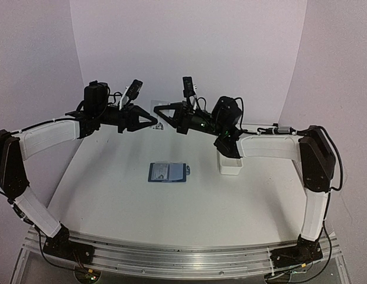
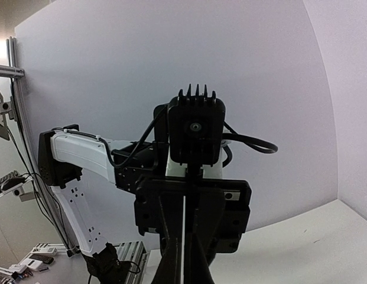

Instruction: Put the credit cards into the card holder

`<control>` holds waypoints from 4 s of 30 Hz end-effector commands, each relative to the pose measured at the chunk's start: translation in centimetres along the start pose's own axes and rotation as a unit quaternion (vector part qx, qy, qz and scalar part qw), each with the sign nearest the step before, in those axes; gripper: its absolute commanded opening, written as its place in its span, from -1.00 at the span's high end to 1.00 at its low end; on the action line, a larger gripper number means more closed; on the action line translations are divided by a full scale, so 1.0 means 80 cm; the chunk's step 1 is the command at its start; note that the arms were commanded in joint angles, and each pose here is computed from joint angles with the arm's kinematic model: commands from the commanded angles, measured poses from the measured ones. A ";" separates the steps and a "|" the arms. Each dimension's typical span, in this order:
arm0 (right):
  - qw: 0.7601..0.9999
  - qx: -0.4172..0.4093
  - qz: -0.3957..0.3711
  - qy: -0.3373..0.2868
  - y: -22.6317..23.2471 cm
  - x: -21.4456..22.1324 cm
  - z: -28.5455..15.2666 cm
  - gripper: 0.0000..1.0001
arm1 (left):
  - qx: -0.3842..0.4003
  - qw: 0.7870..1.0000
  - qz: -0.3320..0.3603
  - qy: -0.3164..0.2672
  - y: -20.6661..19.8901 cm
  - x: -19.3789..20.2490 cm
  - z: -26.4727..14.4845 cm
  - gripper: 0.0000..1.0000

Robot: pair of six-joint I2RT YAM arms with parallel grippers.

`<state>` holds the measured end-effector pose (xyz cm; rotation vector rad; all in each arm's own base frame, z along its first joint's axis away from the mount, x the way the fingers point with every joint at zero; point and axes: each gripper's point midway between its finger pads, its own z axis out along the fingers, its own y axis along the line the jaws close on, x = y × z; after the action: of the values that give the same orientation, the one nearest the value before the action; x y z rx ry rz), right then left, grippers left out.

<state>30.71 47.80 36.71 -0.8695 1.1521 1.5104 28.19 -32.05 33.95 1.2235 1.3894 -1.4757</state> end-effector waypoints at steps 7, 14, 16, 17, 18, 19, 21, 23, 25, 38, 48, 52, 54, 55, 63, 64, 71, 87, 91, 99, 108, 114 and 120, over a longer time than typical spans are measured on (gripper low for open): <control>0.989 0.146 0.023 -0.027 -0.049 -0.014 -0.022 -0.13 | -0.128 0.984 -0.121 -0.013 0.045 0.009 -0.009 1.00; 0.886 0.438 0.124 0.089 -0.169 0.086 -0.101 -0.41 | -0.259 0.907 -0.331 0.005 0.130 0.138 -0.024 1.00; 0.877 0.428 0.192 0.106 -0.174 0.123 -0.101 -0.31 | -0.271 0.899 -0.344 0.006 0.146 0.158 -0.023 1.00; 0.866 0.437 0.216 0.115 -0.179 0.141 -0.107 -0.28 | -0.278 0.896 -0.346 0.011 0.155 0.168 -0.023 1.00; 0.850 0.450 0.244 0.122 -0.185 0.161 -0.116 -0.24 | -0.284 0.892 -0.350 0.017 0.164 0.180 -0.022 1.00; 0.833 0.465 0.271 0.128 -0.191 0.182 -0.128 -0.20 | -0.292 0.888 -0.355 0.021 0.173 0.191 -0.021 1.00; 0.806 0.486 0.303 0.147 -0.200 0.218 -0.144 -0.09 | -0.299 0.882 -0.364 0.030 0.186 0.211 -0.016 1.00; 0.792 0.498 0.309 0.171 -0.208 0.244 -0.150 0.00 | -0.300 0.878 -0.370 0.036 0.199 0.223 -0.009 1.00; 0.782 0.509 0.302 0.198 -0.219 0.263 -0.153 0.11 | -0.300 0.876 -0.376 0.039 0.207 0.233 -0.003 1.00; 0.740 0.543 0.281 0.279 -0.236 0.334 -0.190 0.38 | -0.291 0.864 -0.409 0.039 0.230 0.271 0.020 1.00; 0.721 0.552 0.304 0.288 -0.231 0.362 -0.207 0.46 | -0.343 0.844 -0.408 0.054 0.244 0.298 0.007 1.00; 0.716 0.554 0.314 0.288 -0.230 0.368 -0.210 0.48 | -0.353 0.851 -0.385 0.058 0.236 0.290 0.001 1.00; 0.713 0.554 0.318 0.288 -0.228 0.372 -0.212 0.49 | -0.348 0.851 -0.388 0.065 0.229 0.297 0.005 1.00; 0.712 0.555 0.320 0.288 -0.228 0.373 -0.213 0.49 | -0.344 0.849 -0.396 0.069 0.226 0.304 0.008 1.00; 0.710 0.552 0.337 0.278 -0.222 0.376 -0.214 0.49 | -0.336 0.831 -0.435 0.082 0.217 0.340 0.018 1.00; 0.711 0.551 0.338 0.276 -0.222 0.376 -0.213 0.49 | -0.333 0.832 -0.436 0.082 0.216 0.342 0.019 1.00; 0.708 0.551 0.358 0.259 -0.215 0.380 -0.218 0.49 | -0.330 0.825 -0.450 0.086 0.203 0.356 0.015 1.00; 0.682 0.541 0.450 0.199 -0.180 0.401 -0.235 0.55 | -0.297 0.776 -0.556 0.029 0.192 0.375 0.023 1.00; 0.675 0.539 0.460 0.206 -0.162 0.413 -0.234 0.57 | -0.294 0.777 -0.556 0.027 0.193 0.376 0.020 1.00; 0.672 0.508 0.483 0.237 -0.129 0.428 -0.229 0.79 | -0.292 0.775 -0.559 0.045 0.190 0.389 0.004 1.00; 0.707 0.445 0.485 0.260 -0.112 0.411 -0.200 0.75 | -0.283 0.788 -0.542 0.072 0.187 0.397 -0.005 1.00; 0.691 0.455 0.501 0.253 -0.116 0.429 -0.208 0.69 | -0.278 0.792 -0.535 0.095 0.176 0.395 -0.028 1.00; 0.688 0.459 0.503 0.253 -0.124 0.442 -0.208 0.74 | -0.211 0.832 -0.504 0.096 0.163 0.376 -0.008 1.00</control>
<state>34.35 42.87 1.54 0.1764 2.5958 1.1938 34.88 -30.50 2.44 0.2194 2.5079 -1.4950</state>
